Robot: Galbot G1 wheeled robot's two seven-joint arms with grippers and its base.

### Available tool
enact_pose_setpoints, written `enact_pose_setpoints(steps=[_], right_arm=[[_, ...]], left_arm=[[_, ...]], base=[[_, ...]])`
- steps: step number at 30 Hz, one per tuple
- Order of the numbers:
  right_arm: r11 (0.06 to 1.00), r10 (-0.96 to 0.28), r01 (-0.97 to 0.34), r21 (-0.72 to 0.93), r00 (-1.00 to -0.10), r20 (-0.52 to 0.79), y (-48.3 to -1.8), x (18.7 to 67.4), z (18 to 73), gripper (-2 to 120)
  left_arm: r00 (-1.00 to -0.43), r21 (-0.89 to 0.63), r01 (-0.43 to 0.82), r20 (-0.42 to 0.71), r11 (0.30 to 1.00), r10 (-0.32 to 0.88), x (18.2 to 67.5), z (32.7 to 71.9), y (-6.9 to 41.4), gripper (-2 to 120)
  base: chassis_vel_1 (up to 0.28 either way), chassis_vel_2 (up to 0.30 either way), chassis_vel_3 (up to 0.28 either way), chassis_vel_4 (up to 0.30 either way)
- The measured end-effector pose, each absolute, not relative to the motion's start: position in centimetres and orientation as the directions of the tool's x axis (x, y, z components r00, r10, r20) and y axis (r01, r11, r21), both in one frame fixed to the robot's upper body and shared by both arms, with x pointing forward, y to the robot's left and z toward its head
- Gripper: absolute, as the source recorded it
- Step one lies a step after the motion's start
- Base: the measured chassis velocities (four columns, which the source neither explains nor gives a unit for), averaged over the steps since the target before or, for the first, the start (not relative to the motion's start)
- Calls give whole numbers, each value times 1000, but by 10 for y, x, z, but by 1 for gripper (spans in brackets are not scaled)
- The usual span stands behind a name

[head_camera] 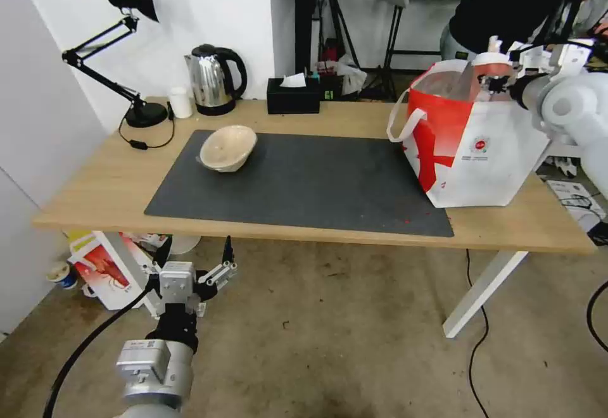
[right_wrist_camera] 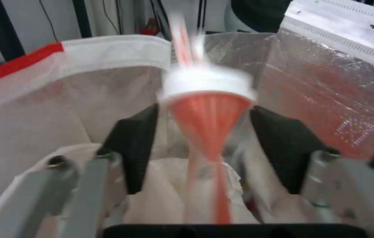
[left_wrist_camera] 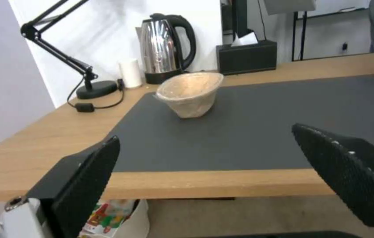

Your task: Pick up the trash from the table and place it into the takeout bag.

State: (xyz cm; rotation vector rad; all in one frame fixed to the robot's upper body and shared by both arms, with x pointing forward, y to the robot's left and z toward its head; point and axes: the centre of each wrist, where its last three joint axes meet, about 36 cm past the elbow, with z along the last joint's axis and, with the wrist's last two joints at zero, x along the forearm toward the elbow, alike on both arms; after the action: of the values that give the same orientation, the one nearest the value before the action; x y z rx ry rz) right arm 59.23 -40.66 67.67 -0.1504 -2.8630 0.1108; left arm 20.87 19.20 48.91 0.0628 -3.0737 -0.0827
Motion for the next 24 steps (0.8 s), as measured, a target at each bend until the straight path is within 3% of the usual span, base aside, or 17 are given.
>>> enact_pose_setpoints(steps=[2,10,21,24], right_arm=[[991,115,93,-95,-957,266,-406,592,676,61],[985,143,112,-129,-954,264,-414,577,683,94],[986,131,104,-132,-967,218,-417,545,698,100],[988,104,84,-127,-983,152,-406,523,703,100]], left_arm=[[-997,57,-39,64,998,-42,209,489,192,98],[-997,59,-33,64,998,-37,207,489,191,98],[-998,56,-21,63,998,-25,206,491,186,98],[-998,61,-21,60,998,-25,206,491,187,98]], base=[[0,0,0,0],[0,0,0,0],[0,0,0,0],[0,0,0,0]])
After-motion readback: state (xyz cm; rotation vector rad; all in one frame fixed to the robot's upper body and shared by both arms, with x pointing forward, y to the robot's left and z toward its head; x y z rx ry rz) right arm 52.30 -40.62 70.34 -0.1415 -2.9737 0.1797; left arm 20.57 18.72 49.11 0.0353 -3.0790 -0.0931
